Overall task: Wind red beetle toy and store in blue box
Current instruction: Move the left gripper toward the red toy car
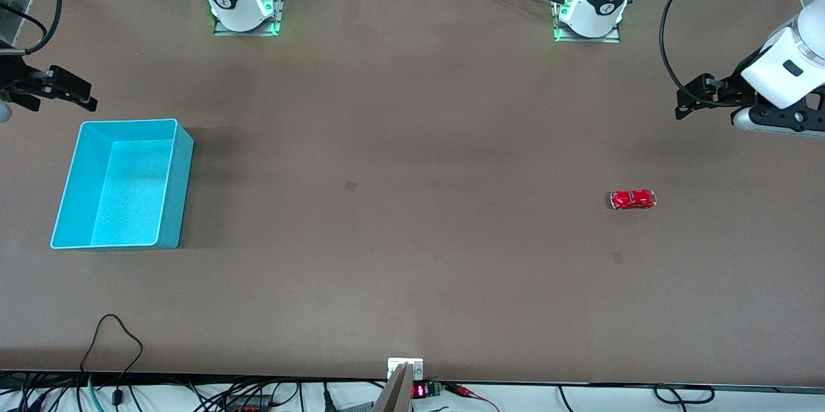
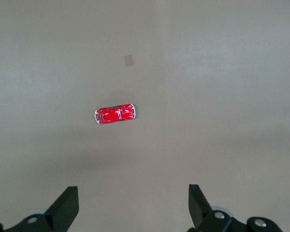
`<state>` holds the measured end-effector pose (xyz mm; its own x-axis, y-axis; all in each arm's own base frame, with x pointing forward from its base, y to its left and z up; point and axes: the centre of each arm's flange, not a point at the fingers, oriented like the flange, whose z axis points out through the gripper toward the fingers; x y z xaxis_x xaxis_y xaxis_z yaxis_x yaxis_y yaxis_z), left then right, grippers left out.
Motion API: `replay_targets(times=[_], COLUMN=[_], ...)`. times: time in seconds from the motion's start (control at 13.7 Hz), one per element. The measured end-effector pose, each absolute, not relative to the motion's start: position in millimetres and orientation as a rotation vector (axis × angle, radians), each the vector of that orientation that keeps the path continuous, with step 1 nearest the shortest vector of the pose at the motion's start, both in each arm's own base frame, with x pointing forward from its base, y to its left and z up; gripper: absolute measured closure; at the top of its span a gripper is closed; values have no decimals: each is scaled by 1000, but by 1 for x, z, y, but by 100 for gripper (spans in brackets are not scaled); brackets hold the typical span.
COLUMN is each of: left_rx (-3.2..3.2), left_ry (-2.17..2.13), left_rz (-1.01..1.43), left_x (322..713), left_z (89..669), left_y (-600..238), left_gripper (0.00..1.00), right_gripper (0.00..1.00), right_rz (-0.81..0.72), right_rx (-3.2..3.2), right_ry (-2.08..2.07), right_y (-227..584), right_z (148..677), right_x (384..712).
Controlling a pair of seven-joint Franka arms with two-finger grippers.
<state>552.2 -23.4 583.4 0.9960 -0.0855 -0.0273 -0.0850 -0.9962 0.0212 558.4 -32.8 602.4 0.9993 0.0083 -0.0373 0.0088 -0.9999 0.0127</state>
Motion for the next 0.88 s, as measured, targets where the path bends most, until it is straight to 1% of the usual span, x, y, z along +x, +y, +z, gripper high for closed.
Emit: replay_targets(times=[0.59, 0.88], left_rx=[3118, 3117], left_ry=[-132, -123], left_rz=[-45, -109], left_x=[552, 549], left_z=[583, 578], left_y=[-23, -19], left_gripper=[0, 0], right_gripper=[0, 0], right_rz=[-58, -58], right_rx=[3128, 3128], right_ry=[13, 13], right_y=[-33, -33], right_z=[602, 602], right_x=[558, 558])
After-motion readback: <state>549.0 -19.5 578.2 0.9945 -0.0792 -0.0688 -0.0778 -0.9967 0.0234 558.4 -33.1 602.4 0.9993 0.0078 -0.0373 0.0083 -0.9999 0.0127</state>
